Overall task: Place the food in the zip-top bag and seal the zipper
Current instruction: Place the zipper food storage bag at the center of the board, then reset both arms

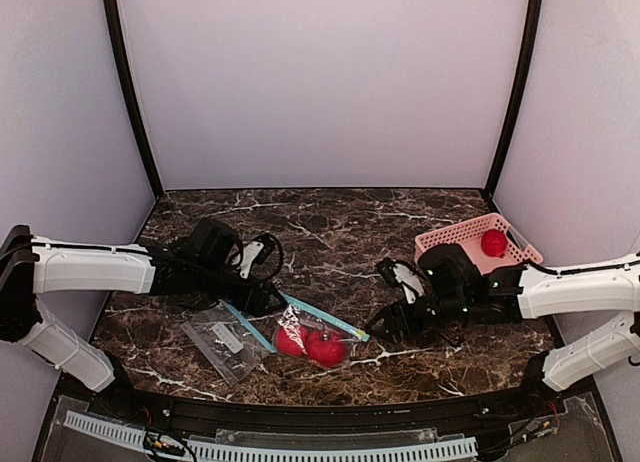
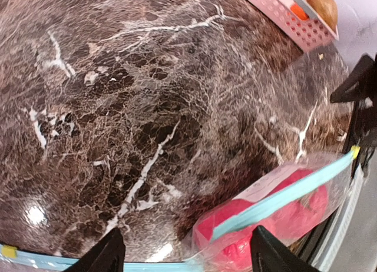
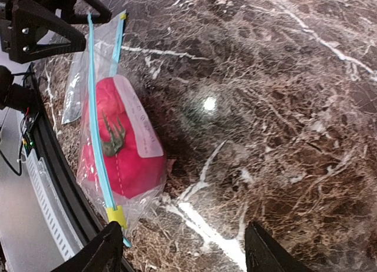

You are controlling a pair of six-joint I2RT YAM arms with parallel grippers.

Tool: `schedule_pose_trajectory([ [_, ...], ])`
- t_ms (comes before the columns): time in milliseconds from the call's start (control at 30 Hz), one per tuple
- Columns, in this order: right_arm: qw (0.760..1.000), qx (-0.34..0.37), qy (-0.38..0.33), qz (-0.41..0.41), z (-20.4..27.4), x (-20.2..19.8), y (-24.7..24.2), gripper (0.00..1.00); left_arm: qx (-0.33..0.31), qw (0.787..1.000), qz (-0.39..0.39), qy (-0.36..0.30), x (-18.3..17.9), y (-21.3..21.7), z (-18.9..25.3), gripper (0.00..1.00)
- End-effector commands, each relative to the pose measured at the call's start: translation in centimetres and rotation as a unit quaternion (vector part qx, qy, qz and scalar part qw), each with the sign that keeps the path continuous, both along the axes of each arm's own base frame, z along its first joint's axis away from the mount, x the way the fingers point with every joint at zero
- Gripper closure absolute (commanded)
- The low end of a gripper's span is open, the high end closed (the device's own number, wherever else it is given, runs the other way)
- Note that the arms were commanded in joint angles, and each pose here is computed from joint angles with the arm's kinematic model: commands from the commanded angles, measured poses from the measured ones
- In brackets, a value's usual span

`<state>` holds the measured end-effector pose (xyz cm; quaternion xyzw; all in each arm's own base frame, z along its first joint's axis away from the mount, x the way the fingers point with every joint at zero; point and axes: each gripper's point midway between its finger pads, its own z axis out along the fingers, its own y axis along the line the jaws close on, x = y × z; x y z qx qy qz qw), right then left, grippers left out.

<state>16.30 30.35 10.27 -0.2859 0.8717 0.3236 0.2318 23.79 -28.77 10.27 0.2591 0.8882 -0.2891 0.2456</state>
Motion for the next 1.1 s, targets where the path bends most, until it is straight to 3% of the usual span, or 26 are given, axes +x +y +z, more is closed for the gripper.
schedule_pose_trajectory([
  [0,0.996,0.011,-0.038,-0.078,3.0,3.8,-0.7,0.25,-0.019,0.998,0.043,-0.036,2.5,-0.1,2.6,0.21],
  [67,0.994,0.016,-0.049,-0.098,4.0,5.1,-1.7,0.19,-0.02,0.997,0.068,-0.04,3.2,1.1,3.0,0.11],
  [233,0.987,0.005,-0.069,-0.146,5.6,8.1,-5.3,0.04,-0.03,0.991,0.124,-0.033,4.1,5.3,3.6,0.05],
  [533,0.958,-0.019,-0.089,-0.273,7.0,12.6,-15.6,0.02,-0.029,0.966,0.256,-0.026,4.8,16.5,5.2,0.02],
  [733,0.925,-0.039,-0.15,-0.346,8.8,13.0,-21.0,0.01,0.012,0.941,0.313,-0.131,3.7,21.8,10.3,0.01],
  [900,0.905,-0.028,-0.227,-0.358,10.7,11.9,-22.4,0.01,0.081,0.887,0.396,-0.223,2.0,26.9,13.7,0.01],
  [1067,0.889,0.009,-0.285,-0.359,12.6,10.8,-22.8,0.01,0.085,0.866,0.412,-0.269,0.0,28.2,14.7,0.01],
])
